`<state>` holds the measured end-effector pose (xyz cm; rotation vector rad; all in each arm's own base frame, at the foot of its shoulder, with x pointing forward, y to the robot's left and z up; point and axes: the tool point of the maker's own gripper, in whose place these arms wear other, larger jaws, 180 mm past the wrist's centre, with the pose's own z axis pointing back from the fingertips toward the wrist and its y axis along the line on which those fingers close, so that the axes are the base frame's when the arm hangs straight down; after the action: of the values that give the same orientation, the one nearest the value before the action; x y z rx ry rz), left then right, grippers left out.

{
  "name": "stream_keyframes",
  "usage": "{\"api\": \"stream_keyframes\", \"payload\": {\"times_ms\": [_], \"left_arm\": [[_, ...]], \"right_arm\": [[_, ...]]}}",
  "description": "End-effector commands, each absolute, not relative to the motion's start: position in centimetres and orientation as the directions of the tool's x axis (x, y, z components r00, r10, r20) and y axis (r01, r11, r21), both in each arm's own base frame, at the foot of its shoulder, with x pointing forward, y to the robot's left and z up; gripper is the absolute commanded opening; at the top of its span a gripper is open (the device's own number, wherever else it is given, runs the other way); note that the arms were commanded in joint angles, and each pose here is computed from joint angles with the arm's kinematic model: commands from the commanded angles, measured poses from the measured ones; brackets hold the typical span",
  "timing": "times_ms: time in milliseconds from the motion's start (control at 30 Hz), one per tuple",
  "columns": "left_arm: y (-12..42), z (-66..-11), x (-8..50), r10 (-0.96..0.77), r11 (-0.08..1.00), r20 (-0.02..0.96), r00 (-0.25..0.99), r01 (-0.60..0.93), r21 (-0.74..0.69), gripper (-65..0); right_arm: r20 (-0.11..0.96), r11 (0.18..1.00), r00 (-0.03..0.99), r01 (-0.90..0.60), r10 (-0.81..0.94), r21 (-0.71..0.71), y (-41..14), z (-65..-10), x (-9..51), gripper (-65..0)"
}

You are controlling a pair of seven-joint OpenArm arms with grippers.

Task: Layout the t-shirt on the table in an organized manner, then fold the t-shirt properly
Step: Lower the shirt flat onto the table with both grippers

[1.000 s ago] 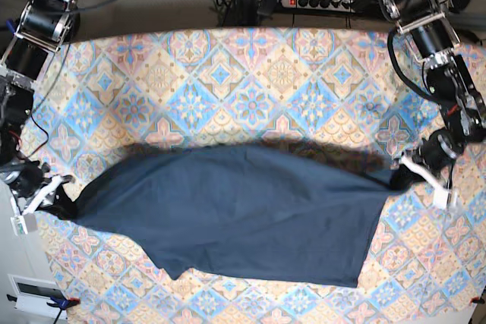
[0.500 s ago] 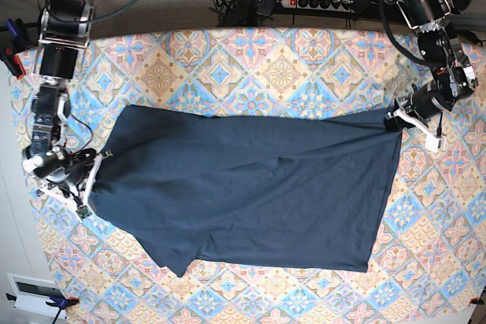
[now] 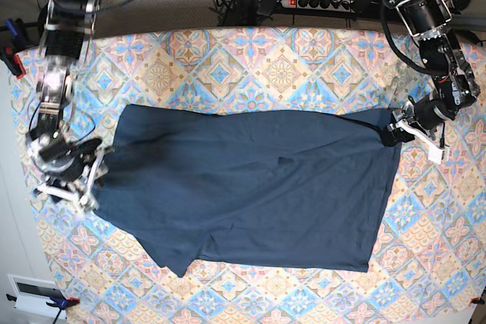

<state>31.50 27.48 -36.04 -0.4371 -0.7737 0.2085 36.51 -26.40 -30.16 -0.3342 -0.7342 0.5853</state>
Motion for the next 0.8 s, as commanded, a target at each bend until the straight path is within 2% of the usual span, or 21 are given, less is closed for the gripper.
{"api": "stream_keyframes", "payload": {"times_ms": [0,133,233,367,467,633,767], "left_arm": [[28.1,-34.3,32.6,0.328,0.898,0.670,0.666,0.000,-0.440,-40.2],[27.6,-33.9,33.2,0.334,0.893,0.677,0.656,0.009,-0.450,-40.2],[27.7,-33.9,33.3,0.336,0.893,0.679,0.653,0.008,-0.450,-40.2],[27.6,-33.9,33.3,0.337,0.892,0.678,0.653,0.008,-0.451,-40.2],[27.6,-33.9,33.3,0.340,0.891,0.678,0.652,0.007,-0.454,-40.2],[27.6,-33.9,33.3,0.340,0.891,0.678,0.652,0.007,-0.454,-40.2],[27.6,-33.9,33.3,0.340,0.891,0.678,0.652,0.007,-0.454,-40.2]], "right_arm": [[0.529,0.778,0.576,-0.381,0.623,-0.501,-26.2,-29.5,36.0,-29.4],[0.460,0.767,0.618,-0.453,0.638,-0.455,-25.4,-33.4,31.2,-30.8],[0.501,0.809,0.635,-0.469,0.588,-0.354,-23.2,-35.3,29.8,-31.6],[0.617,0.897,0.664,-0.402,0.423,-0.183,-22.3,-35.5,29.8,-31.4],[0.654,0.947,0.713,-0.321,0.253,-0.017,-23.5,-36.8,29.3,-31.3],[0.650,0.957,0.758,-0.220,0.048,0.187,-24.1,-39.0,28.5,-31.3],[0.629,0.953,0.778,-0.189,-0.001,0.235,-24.3,-40.0,28.0,-31.3]]}}
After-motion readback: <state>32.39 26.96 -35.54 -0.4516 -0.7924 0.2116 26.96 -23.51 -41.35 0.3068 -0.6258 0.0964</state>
